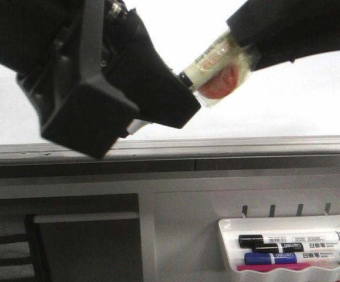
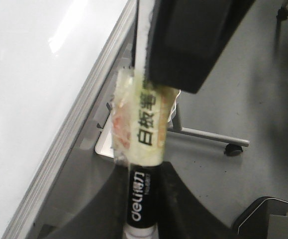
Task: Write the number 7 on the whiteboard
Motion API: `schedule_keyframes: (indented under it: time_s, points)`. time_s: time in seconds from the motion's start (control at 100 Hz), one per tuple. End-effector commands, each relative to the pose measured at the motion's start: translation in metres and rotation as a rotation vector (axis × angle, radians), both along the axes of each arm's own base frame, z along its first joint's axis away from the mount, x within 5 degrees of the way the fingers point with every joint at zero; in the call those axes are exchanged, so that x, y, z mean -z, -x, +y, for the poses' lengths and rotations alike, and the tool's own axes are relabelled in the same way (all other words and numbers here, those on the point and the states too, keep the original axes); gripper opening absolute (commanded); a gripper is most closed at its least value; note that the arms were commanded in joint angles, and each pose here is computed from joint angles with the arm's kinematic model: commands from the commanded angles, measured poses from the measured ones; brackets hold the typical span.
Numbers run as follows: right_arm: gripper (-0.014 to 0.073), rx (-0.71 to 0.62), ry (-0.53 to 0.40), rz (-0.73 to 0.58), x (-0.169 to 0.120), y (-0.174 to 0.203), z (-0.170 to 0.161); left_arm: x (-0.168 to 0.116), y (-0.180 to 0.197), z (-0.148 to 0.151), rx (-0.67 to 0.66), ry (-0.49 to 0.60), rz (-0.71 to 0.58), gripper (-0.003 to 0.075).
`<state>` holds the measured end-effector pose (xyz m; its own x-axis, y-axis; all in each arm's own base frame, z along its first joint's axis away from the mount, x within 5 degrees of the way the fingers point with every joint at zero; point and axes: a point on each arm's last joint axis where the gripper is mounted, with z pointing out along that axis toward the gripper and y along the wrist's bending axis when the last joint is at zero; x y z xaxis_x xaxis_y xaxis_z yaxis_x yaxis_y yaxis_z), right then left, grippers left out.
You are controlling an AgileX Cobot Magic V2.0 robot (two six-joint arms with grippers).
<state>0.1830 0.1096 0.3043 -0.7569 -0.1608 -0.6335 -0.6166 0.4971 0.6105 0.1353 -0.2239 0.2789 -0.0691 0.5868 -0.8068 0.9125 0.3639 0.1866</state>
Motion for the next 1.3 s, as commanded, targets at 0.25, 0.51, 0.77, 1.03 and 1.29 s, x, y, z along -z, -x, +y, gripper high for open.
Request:
schedule_keyframes:
  time_s: [0.25,0.51,0.77,1.03,1.29]
  points:
    - [-0.0062,0.006,-0.046,-0.083,-0.016,-0.003,0.002,-0.025,-0.001,-0.003,-0.017,0.137,-0.070,-0.0013]
    - [-0.0062,0.052,-0.038,-0.114,-0.017,-0.005,0.000,-0.030,-0.001,-0.003,-0.033,0.169,-0.054,0.0428]
    - [-0.0062,0.177,-0.010,-0.260,-0.029,0.007,-0.011,-0.053,-0.014,0.027,-0.163,0.279,-0.059,0.0532]
    - [-0.0062,0.360,-0.010,-0.413,-0.034,0.032,-0.028,-0.074,-0.026,0.087,-0.428,0.457,-0.049,0.0532]
    - [-0.0062,0.493,0.014,-0.520,-0.037,0.033,-0.040,-0.057,-0.018,0.139,-0.700,0.646,-0.039,0.0531]
